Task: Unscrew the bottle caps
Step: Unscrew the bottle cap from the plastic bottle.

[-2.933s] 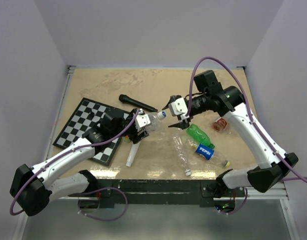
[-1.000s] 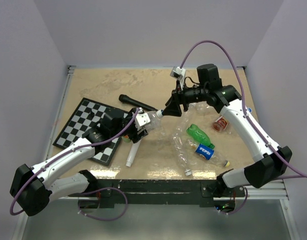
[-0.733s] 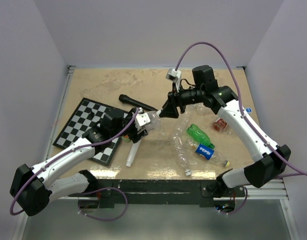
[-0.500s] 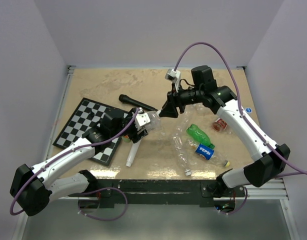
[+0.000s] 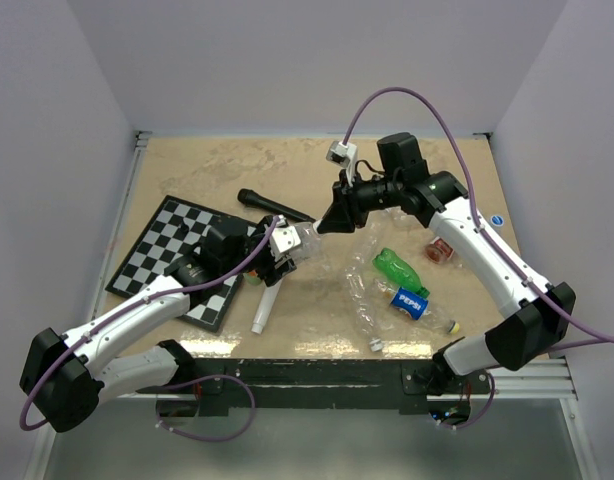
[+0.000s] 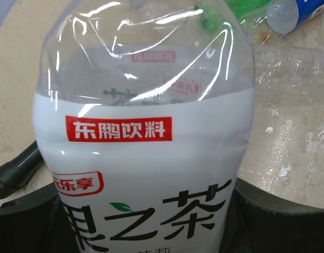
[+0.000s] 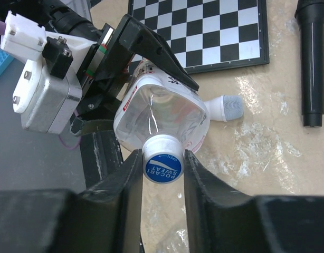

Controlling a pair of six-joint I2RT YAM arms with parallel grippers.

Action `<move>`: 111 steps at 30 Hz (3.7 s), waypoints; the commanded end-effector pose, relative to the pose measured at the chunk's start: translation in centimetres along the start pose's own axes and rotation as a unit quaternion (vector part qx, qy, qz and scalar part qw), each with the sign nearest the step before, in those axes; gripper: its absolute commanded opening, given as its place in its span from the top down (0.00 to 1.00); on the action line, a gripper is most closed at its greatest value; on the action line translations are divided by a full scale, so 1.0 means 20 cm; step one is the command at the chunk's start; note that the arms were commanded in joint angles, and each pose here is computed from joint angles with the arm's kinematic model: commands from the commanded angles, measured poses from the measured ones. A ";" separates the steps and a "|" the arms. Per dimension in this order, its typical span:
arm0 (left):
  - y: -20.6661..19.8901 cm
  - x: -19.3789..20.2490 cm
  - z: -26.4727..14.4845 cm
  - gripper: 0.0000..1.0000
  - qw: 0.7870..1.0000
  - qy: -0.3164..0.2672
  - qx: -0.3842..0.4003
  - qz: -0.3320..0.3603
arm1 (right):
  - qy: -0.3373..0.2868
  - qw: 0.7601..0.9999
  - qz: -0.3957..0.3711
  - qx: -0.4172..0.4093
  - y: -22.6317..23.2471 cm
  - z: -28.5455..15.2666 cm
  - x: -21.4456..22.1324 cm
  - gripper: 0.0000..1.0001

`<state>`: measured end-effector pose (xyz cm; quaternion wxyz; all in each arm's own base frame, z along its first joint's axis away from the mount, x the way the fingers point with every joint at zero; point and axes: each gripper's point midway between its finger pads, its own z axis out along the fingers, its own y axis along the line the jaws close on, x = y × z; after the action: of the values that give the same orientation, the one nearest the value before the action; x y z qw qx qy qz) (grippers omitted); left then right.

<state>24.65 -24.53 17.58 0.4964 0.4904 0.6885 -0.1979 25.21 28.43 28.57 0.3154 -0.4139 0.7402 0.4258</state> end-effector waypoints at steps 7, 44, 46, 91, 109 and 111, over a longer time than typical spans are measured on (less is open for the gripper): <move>0.04 -0.08 -0.01 1.00 1.000 -0.022 -0.013 0.003 | -0.002 0.998 -0.044 -0.033 0.09 -0.03 -0.01 1.00; 0.01 -0.10 -0.02 1.00 0.999 -0.032 0.000 0.007 | 0.012 0.801 -0.581 -0.144 0.20 -0.18 0.11 1.00; 0.01 -0.09 -0.02 1.00 1.000 -0.031 0.000 0.007 | 0.008 0.805 -0.575 -0.145 0.21 -0.18 0.10 0.99; 0.02 -0.10 -0.02 1.00 1.000 -0.030 -0.005 0.007 | -0.059 0.973 -0.220 -0.026 0.22 -0.37 0.02 0.16; 0.03 -0.10 -0.02 1.00 0.999 -0.031 -0.008 0.004 | -0.074 0.992 -0.100 -0.009 0.19 -0.35 -0.03 0.16; 0.03 -0.09 -0.02 1.00 1.000 -0.029 -0.008 0.003 | -0.070 0.994 -0.086 0.001 0.16 -0.34 -0.04 0.16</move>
<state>24.41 -24.74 17.67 0.4956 0.4935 0.6847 -0.2049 20.75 23.35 33.01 0.4029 -0.4712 0.6602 0.4241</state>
